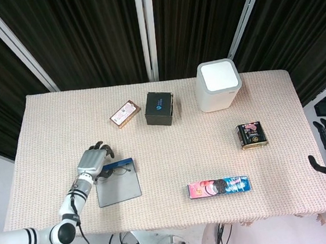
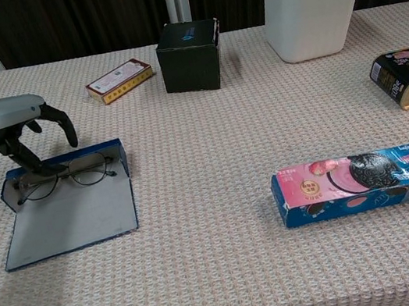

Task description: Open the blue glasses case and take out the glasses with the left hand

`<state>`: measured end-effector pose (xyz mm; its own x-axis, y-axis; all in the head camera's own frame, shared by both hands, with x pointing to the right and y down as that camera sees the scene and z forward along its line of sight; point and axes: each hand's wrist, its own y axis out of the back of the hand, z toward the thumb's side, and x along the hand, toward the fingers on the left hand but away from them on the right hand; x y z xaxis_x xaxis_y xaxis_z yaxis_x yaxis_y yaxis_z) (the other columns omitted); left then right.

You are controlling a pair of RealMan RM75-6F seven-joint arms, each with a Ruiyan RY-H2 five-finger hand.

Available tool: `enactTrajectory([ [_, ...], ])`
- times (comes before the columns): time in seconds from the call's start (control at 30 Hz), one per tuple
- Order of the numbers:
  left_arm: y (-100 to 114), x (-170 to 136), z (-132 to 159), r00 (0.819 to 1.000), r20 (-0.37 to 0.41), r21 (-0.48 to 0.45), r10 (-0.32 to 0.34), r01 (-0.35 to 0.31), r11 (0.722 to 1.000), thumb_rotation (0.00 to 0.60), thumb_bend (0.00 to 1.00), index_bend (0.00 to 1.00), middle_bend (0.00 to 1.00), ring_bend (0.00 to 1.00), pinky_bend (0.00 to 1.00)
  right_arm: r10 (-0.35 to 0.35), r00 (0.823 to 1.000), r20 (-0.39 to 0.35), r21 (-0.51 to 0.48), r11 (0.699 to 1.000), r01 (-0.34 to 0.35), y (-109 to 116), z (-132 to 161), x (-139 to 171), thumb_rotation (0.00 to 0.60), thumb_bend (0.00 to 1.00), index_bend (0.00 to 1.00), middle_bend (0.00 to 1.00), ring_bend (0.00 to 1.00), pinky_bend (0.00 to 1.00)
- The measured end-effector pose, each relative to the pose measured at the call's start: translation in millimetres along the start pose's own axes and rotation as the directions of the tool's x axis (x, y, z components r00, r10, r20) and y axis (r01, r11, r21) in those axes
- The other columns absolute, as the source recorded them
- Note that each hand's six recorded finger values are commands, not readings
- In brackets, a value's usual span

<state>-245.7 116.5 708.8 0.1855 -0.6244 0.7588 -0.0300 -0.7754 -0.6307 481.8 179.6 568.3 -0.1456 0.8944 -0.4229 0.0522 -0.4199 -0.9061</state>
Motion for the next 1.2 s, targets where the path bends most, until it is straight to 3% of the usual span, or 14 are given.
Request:
enactTrajectory([
  [0.9, -0.8, 6.0, 5.0, 1.0, 0.006, -0.044, -0.026, 0.027, 0.999, 0.6, 0.34, 0.41, 0.2, 0.05, 0.18, 0.016, 1.0, 0.007, 0.0, 1.0, -0.016, -5.9, -2.6, -1.6, 0.6, 0.28, 0.0, 0.0, 0.0, 0.0],
  [1.2, -1.1, 8.6, 5.0, 1.0, -0.001, -0.044, -0.029, 0.029, 0.999, 0.6, 0.37, 0.47, 0.21, 0.05, 0.18, 0.016, 1.0, 0.012, -0.001, 1.0, -0.016, -6.0, -4.8, -2.7, 0.6, 0.28, 0.0, 0.0, 0.0, 0.0],
])
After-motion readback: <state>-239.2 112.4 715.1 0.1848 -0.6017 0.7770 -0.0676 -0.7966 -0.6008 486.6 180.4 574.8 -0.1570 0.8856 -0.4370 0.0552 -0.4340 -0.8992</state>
